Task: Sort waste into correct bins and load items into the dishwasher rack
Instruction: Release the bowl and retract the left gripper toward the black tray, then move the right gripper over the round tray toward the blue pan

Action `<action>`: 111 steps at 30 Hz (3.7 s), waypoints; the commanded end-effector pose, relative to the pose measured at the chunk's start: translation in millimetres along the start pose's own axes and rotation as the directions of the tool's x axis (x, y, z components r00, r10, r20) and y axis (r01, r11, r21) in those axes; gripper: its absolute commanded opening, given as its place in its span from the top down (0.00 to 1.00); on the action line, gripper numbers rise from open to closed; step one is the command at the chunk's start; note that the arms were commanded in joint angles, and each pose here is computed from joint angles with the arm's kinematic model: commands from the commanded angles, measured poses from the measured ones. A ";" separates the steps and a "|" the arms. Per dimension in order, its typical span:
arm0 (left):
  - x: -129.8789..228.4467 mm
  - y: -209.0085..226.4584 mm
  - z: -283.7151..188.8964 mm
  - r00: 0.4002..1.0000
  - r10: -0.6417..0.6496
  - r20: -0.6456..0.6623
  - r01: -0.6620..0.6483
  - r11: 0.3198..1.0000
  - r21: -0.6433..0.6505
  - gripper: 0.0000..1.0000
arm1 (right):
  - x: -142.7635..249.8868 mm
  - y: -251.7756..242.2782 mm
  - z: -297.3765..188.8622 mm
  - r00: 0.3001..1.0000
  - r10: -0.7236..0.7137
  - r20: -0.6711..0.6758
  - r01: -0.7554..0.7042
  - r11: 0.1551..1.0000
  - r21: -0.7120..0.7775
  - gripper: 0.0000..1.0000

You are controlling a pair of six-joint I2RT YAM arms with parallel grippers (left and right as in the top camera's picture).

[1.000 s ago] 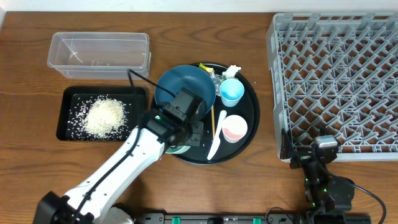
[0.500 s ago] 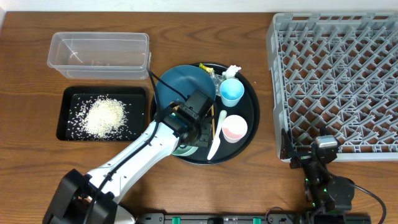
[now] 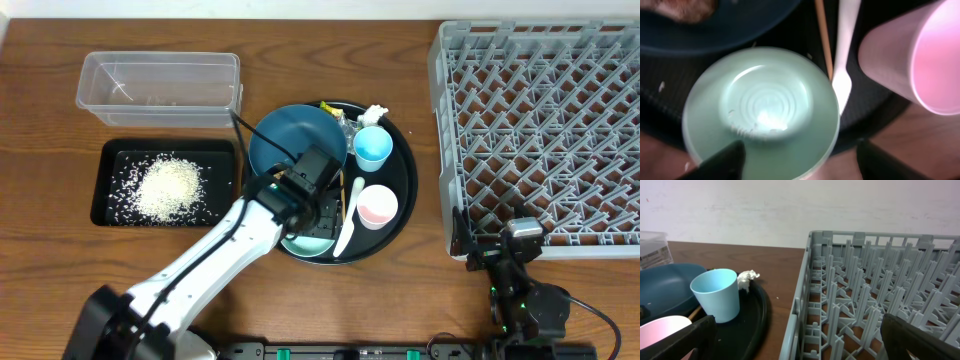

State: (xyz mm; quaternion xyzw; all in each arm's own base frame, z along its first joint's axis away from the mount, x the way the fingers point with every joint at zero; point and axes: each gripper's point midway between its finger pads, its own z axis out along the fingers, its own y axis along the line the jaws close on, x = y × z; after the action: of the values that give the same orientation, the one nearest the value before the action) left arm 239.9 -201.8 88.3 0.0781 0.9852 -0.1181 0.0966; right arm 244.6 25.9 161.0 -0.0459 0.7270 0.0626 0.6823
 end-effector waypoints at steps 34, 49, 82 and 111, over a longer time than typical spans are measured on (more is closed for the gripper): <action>26.5 159.7 -177.9 0.789 -0.457 0.411 0.542 0.832 -0.117 0.02 | -19.1 45.0 -6.7 0.976 0.219 0.018 -0.206 0.939 -0.275 0.01; 26.5 159.7 -177.9 0.789 -0.457 0.411 0.542 0.832 -0.117 0.02 | -67.8 137.5 -80.4 0.787 0.481 -0.387 -0.584 0.377 -0.719 0.01; 26.5 159.7 -177.9 0.789 -0.457 0.411 0.542 0.832 -0.117 0.02 | -159.2 158.6 21.3 0.875 -0.102 -0.474 -0.135 0.888 -0.440 0.01; 26.5 159.7 -177.9 0.789 -0.457 0.411 0.542 0.832 -0.117 0.02 | 71.9 333.1 24.6 0.467 -0.589 -0.659 -0.013 0.741 -0.671 0.06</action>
State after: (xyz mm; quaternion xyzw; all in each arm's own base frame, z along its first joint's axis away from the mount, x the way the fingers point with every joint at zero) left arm 211.3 -3.9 214.2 -0.2207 0.9428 -0.0432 0.2460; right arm 225.9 347.7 109.9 -0.3987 0.8832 0.1245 0.2131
